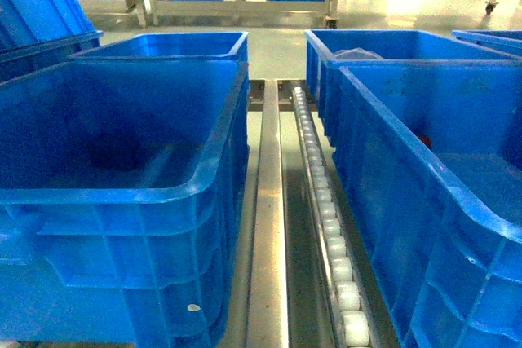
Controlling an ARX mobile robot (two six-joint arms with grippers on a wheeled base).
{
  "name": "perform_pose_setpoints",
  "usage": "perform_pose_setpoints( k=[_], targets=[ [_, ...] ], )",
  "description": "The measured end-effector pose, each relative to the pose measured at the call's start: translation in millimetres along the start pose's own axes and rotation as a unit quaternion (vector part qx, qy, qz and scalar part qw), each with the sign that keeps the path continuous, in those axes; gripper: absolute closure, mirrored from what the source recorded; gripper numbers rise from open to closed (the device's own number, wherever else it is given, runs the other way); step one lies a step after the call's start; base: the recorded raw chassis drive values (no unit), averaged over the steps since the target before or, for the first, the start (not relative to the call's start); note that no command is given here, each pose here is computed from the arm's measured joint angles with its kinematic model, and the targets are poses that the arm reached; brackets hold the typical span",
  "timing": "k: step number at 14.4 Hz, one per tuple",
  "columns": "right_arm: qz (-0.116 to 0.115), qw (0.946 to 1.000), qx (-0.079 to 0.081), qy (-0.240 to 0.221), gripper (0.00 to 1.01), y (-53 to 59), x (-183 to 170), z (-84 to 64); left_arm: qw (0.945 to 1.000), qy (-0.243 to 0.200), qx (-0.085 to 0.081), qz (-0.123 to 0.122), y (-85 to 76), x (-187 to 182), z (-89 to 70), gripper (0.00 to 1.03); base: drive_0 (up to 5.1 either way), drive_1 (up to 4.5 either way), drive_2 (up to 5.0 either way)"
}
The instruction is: Sort blue parts and orange caps into right shelf containers
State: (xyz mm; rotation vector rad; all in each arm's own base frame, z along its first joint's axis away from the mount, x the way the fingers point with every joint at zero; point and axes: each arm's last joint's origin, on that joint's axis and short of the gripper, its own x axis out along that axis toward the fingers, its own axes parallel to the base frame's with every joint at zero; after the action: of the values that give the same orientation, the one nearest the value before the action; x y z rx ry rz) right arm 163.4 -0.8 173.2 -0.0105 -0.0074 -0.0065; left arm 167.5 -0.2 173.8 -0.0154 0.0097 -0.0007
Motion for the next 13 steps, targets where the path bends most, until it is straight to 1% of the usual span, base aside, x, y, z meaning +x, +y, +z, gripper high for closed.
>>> perform_pose_setpoints(
  k=[1,2,3,7,8,10,13],
  targets=[
    [0.0,1.0,0.0,-0.01,1.0,0.1,-3,-3.3,0.9999,-0.016,0.0,0.0,0.0,-3,-3.1,1.01,0.0,0.0,0.0],
    [0.001,0.9999,0.0,0.014,1.0,0.2,-7,-10.6,1.0,-0.002,0.0,0.0,0.1,-7,-8.8,1.01,0.0,0.0,0.0],
    [0.001,0.9997,0.0,0.026,1.0,0.2,-13,-16.0,0.9998,0.018,0.0,0.0,0.3,-12,-16.3,1.01,0.0,0.0,0.0],
    [0.0,0.9998,0.0,0.017,1.0,0.1,-16,-13.2,0.9999,0.015,0.0,0.0,0.3,-17,-16.0,1.01,0.0,0.0,0.0],
    [0.0,1.0,0.0,0.009,1.0,0.1,-18,-10.4,1.0,0.005,0.0,0.0,0.2,-19,-12.8,1.01,0.0,0.0,0.0],
    [0.0,1.0,0.001,0.0,1.0,0.0,-34,-3.6,1.0,-0.007,0.0,0.0,0.1,-36,-6.3,1.01,0.0,0.0,0.0],
    [0.0,1.0,0.001,-0.003,1.0,0.0,-42,-2.1,1.0,-0.01,0.0,0.0,0.1,-45,-4.7,1.01,0.0,0.0,0.0]
  ],
)
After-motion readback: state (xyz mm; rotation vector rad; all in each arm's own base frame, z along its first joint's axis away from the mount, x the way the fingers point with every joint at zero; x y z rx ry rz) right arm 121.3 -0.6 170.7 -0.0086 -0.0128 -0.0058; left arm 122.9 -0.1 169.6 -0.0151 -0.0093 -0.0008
